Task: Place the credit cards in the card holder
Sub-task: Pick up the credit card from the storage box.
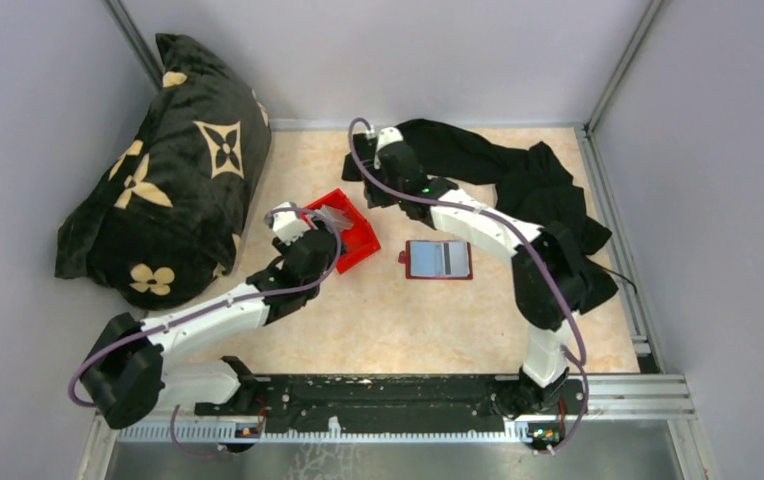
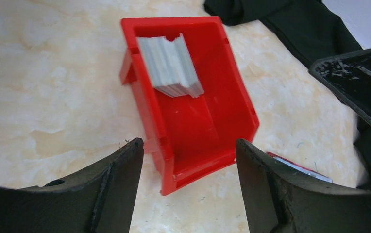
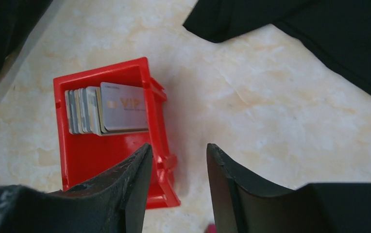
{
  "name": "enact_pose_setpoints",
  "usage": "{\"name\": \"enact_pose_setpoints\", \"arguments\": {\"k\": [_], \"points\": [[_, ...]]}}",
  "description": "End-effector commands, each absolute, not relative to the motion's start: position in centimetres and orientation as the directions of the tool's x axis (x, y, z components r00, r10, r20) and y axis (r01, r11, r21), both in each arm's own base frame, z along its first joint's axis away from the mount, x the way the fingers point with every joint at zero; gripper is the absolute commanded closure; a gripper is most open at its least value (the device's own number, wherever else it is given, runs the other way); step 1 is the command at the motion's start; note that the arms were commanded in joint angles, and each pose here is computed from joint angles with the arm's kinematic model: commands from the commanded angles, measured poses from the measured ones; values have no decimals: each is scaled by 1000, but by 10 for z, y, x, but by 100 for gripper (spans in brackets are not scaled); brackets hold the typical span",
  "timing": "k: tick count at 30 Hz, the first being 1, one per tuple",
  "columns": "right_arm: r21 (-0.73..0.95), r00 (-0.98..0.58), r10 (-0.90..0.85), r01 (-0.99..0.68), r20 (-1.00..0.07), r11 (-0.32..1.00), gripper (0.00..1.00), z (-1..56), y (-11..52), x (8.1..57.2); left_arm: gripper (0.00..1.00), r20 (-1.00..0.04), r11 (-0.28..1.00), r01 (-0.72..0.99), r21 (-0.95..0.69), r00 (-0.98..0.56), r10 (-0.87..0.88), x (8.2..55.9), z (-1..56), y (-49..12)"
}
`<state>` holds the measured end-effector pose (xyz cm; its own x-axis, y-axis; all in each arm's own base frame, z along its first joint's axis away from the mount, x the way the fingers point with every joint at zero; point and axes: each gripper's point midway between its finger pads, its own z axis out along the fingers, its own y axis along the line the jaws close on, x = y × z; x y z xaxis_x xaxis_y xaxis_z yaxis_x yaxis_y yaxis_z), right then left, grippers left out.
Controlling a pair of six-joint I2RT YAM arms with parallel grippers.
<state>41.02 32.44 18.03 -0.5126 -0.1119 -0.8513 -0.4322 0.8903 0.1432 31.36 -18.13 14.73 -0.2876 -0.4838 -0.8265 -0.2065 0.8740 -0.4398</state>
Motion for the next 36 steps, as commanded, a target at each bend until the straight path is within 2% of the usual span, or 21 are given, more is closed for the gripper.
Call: {"name": "enact_pose_setpoints", "arguments": {"k": [1,14,28,36], "points": [[134,-485,-185,-550,-855,825,54,188,374,412,24,-792,821,-275,-500,-239,-562,311,144,-161],[127,-493,-285,-647,-822,752,53,150,448,423,22,-714,736,-389,-553,-233,-660,316,107,-125],[126,-512,-308,-648,-802,751,53,123,464,436,22,-711,726,-414,-549,-225,-667,321,94,-110],[212,-578,-273,-633,-769,744,53,106,464,432,22,-708,725,-428,-539,-236,-666,322,83,-104]]}}
